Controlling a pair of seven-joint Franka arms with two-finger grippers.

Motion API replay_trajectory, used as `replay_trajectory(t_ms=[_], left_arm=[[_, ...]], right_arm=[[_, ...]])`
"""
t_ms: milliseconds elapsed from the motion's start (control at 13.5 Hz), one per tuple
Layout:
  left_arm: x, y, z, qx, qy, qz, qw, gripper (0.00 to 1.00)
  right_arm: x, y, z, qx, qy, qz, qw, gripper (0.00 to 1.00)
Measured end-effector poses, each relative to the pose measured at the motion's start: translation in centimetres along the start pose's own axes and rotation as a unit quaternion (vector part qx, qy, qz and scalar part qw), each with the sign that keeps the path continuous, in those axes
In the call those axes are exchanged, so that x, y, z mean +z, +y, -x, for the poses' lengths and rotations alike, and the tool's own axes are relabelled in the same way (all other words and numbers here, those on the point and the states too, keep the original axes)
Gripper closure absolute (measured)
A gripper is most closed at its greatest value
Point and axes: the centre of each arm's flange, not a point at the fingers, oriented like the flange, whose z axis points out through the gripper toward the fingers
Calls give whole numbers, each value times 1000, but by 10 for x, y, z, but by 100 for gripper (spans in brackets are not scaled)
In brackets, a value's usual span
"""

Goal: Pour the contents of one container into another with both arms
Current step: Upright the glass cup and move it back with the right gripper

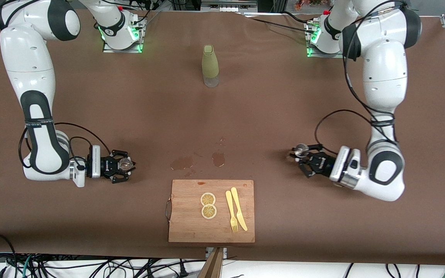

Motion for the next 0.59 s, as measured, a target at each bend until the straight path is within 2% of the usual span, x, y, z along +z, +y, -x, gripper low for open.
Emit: replay_trajectory(t_ms=[296, 593], left_arm=[[-46, 42, 44, 6, -9, -1, 1000, 79], [-63, 56, 71, -1, -14, -20, 1000, 79]], right_arm=[[-8, -22, 27, 6, 5, 11, 1000, 78], [-8, -30, 35, 8, 12, 11, 1000, 75]])
